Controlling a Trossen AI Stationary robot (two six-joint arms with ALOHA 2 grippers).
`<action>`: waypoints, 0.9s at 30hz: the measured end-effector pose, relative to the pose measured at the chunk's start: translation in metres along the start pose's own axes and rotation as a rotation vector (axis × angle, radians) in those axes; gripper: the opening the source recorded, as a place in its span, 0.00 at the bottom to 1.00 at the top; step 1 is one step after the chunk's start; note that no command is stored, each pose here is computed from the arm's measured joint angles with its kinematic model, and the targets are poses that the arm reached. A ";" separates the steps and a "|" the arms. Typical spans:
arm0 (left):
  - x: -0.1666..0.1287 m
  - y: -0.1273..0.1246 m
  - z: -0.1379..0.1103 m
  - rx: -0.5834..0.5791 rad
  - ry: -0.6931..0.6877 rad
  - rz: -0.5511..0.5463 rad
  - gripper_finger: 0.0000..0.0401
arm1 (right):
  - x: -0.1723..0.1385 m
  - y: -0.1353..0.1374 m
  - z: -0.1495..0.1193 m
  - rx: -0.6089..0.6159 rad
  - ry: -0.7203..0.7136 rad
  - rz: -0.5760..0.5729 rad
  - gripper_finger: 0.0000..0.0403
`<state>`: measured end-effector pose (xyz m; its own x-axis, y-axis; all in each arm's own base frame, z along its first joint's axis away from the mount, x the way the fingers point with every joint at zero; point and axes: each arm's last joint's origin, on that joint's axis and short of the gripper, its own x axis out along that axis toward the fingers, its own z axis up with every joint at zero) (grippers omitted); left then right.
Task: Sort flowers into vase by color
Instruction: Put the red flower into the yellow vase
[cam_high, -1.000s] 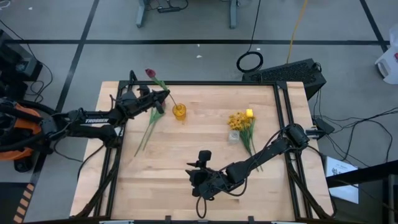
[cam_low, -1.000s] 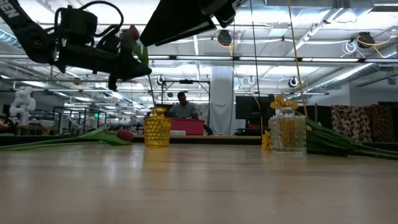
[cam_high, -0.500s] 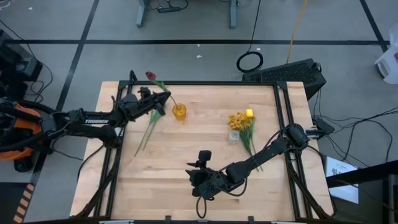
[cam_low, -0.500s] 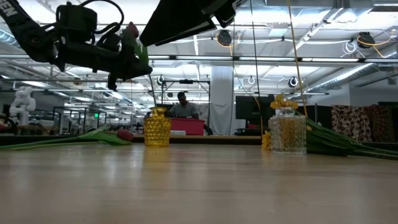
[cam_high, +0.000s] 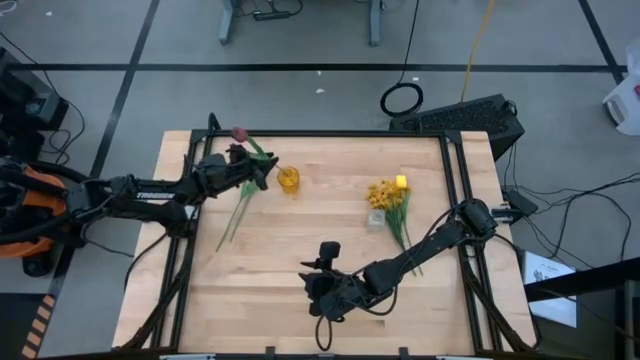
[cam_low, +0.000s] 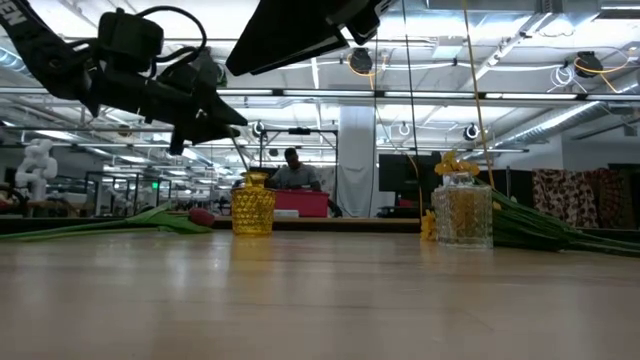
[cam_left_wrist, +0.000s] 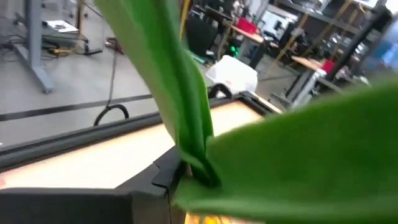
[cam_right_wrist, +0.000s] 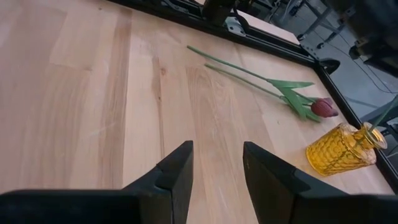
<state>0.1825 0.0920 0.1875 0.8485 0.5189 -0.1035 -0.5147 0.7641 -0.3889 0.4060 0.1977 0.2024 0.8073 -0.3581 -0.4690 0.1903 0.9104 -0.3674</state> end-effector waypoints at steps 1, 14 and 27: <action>0.000 -0.001 -0.001 0.004 0.013 -0.009 0.39 | 0.000 0.000 0.000 -0.001 0.001 0.000 0.33; -0.002 -0.008 -0.015 0.020 0.137 -0.049 0.39 | 0.000 0.000 -0.004 0.003 0.033 0.016 0.33; -0.021 -0.008 -0.036 0.008 0.412 0.038 0.39 | -0.001 0.001 -0.005 0.014 0.041 0.018 0.33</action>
<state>0.1732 0.0608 0.1598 0.8062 0.3514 -0.4761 -0.5462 0.7513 -0.3704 0.4028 0.1976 0.1986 0.7873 -0.3495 -0.5080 0.1840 0.9195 -0.3473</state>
